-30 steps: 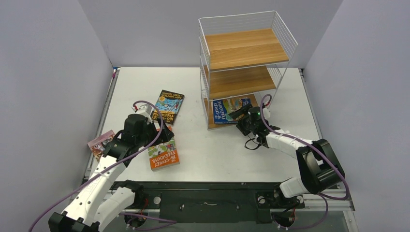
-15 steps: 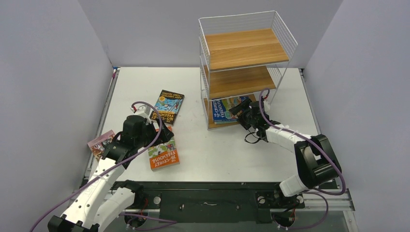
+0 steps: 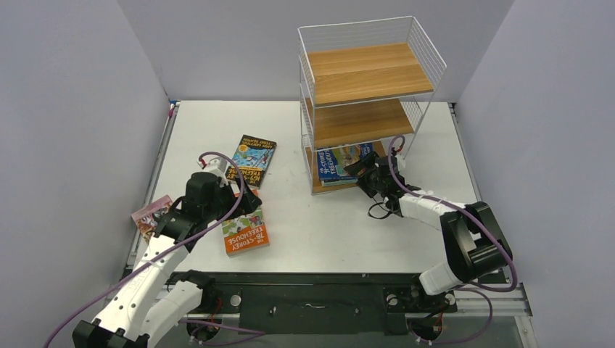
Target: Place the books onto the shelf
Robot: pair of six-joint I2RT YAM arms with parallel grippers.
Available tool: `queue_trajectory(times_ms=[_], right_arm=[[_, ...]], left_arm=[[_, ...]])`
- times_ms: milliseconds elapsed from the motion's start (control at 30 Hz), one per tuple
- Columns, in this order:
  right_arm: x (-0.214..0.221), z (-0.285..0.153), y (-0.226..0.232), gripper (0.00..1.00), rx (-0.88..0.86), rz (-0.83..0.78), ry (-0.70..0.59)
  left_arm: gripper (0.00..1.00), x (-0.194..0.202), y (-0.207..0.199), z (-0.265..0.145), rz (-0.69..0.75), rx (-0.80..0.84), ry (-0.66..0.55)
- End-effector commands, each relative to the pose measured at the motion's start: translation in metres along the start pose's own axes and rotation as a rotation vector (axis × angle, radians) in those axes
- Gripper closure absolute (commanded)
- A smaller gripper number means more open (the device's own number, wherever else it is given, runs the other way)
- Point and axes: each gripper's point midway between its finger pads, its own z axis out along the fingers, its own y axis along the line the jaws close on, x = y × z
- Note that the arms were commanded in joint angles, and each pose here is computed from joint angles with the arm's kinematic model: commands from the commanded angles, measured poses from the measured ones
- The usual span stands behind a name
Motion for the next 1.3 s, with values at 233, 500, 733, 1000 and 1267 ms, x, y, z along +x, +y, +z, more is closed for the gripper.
queue_trajectory(times_ms=[233,500,733,1000,1267], right_arm=[[-0.035,-0.014,-0.004,0.34,0.014,-0.059,-0.122],[-0.061,-0.011,-0.007,0.34,0.031,-0.058,-0.17],[-0.076,-0.006,-0.001,0.35,0.014,-0.058,-0.193],[-0.083,-0.003,-0.005,0.35,0.022,-0.056,-0.201],[-0.087,-0.003,-0.006,0.35,0.026,-0.065,-0.21]], left_arm=[[0.22,-0.015,-0.015,0.005,0.002,0.058,-0.036],[0.22,-0.013,-0.012,0.005,-0.001,0.05,-0.035],[0.22,-0.013,-0.012,0.005,-0.001,0.05,-0.037],[0.22,-0.012,-0.011,0.007,-0.002,0.047,-0.03],[0.22,-0.013,-0.011,0.008,-0.004,0.045,-0.03]])
